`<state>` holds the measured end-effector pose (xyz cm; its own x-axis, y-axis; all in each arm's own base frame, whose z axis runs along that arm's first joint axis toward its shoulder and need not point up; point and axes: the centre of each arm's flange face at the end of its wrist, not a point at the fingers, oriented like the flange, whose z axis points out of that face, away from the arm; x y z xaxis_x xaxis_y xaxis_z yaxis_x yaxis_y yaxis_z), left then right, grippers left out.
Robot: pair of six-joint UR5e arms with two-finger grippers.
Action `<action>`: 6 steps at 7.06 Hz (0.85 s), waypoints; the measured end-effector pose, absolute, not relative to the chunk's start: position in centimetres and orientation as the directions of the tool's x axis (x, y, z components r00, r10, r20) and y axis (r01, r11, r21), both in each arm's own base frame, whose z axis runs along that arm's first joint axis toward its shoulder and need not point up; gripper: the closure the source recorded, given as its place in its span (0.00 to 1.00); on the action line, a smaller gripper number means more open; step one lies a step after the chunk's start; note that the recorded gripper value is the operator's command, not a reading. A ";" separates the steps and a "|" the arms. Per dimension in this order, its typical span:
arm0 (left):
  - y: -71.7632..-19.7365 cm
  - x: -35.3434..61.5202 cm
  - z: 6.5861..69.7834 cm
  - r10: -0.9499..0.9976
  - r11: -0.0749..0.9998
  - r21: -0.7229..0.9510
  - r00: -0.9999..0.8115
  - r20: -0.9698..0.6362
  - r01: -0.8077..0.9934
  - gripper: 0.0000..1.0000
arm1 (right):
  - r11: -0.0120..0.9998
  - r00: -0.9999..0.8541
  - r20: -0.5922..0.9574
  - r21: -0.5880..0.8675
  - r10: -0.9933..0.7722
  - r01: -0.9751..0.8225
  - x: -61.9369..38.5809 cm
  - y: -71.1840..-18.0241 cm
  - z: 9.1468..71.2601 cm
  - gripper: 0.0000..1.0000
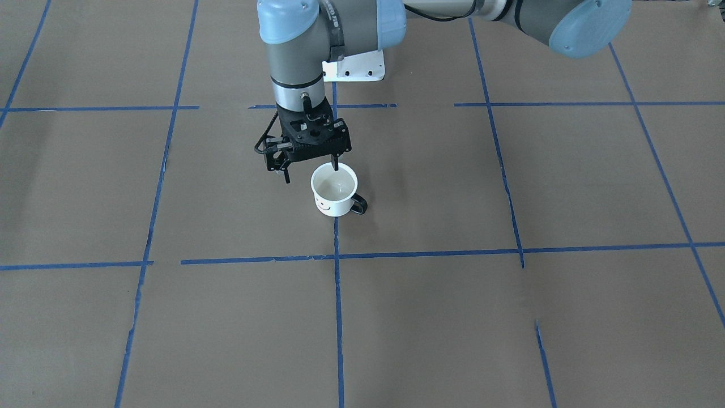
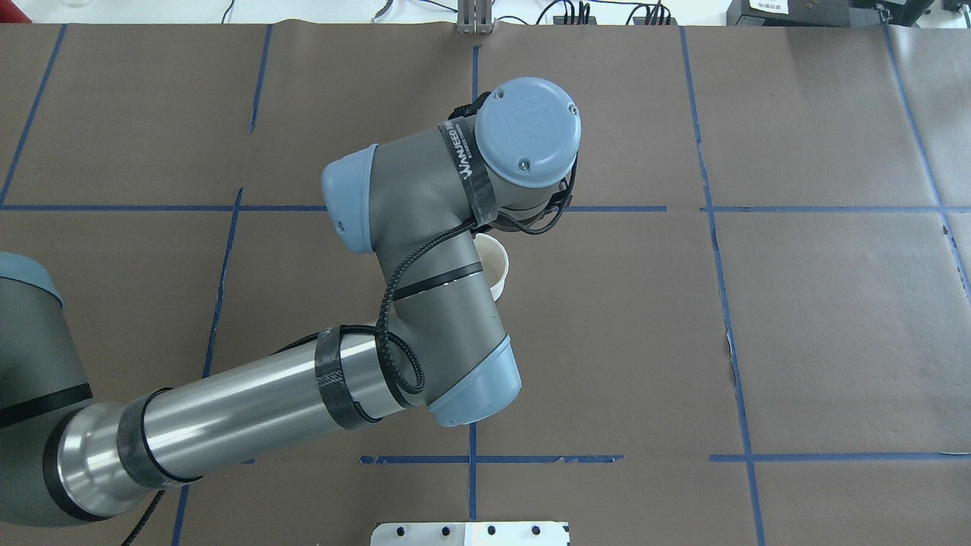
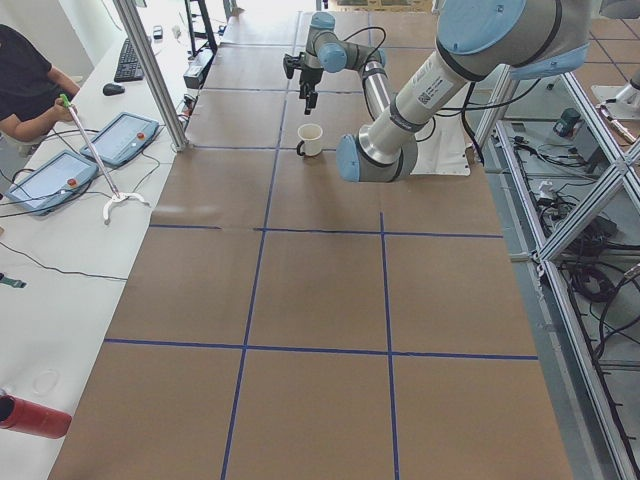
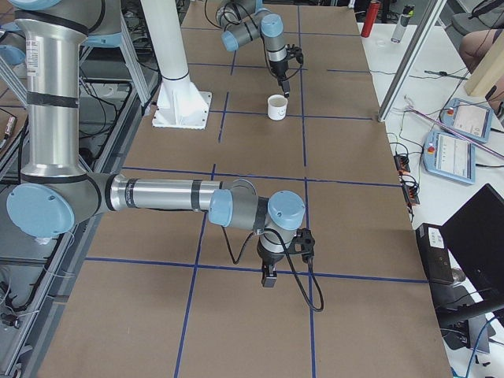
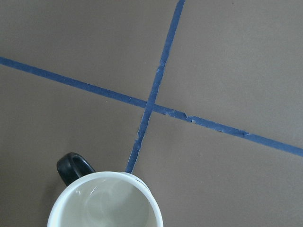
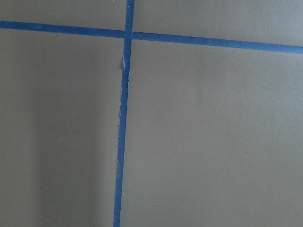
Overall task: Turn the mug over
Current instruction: 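Open the left gripper and withdraw it away from the upright mug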
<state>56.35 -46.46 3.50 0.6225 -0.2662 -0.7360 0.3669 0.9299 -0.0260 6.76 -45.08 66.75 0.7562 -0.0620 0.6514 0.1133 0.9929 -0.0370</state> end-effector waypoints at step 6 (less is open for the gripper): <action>-51.9 31.5 17.3 -0.034 0.970 0.133 0.658 -0.752 0.203 0.00 | 0.993 0.756 0.651 -0.037 -0.062 0.113 6.8 -45.1 66.8 0.00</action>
